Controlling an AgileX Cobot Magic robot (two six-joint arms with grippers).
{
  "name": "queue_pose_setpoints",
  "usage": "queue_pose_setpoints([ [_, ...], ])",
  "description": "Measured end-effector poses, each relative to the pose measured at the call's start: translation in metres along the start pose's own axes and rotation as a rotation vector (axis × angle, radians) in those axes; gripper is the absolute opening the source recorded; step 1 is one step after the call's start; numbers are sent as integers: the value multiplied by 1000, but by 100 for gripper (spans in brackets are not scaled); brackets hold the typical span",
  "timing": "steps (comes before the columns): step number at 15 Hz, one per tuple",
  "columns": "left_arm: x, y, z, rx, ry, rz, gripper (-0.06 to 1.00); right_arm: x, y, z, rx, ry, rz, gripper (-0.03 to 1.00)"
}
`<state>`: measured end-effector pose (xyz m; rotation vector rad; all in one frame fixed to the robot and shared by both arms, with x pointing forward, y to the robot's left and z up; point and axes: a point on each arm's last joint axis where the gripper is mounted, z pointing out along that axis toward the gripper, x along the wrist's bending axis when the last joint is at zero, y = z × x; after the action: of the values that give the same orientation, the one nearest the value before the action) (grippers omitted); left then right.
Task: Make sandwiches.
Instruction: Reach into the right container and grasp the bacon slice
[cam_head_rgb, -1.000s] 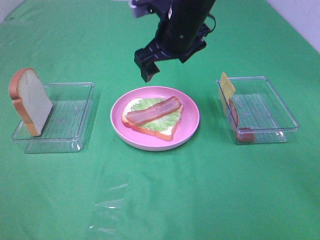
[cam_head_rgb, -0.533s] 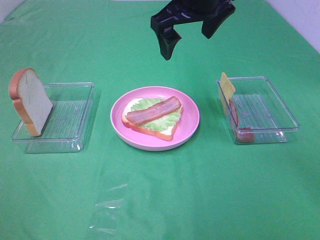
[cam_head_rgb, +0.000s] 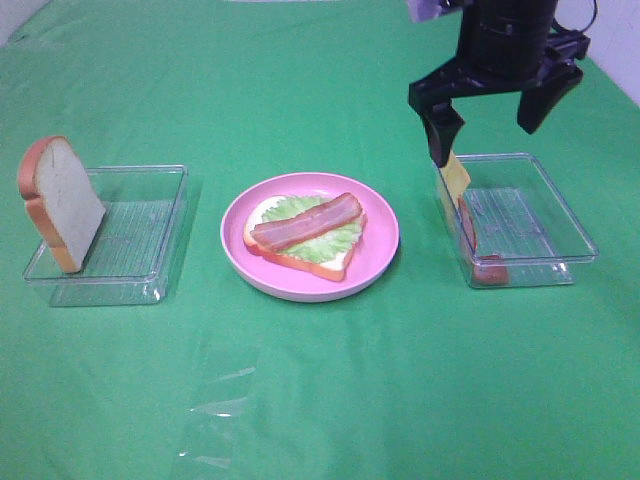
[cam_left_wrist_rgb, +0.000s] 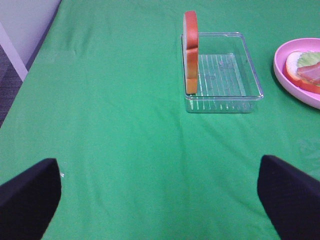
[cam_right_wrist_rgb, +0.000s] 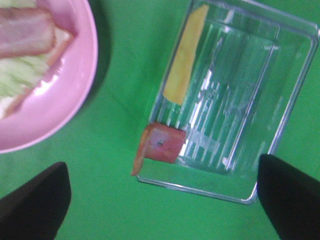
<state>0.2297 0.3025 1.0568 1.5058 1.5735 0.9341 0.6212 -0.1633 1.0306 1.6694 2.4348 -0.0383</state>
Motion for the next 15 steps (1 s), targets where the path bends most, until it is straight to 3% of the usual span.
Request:
queue_pose_setpoints([
  [3,0,0,0,0,0,0,99,-2,-16,27,109,6,39,96],
  [9,0,0,0,0,0,2,99,12,-11,69,107,81,113,96],
  [15,0,0,0,0,0,2,99,16,-9,89,141,85,80,96],
])
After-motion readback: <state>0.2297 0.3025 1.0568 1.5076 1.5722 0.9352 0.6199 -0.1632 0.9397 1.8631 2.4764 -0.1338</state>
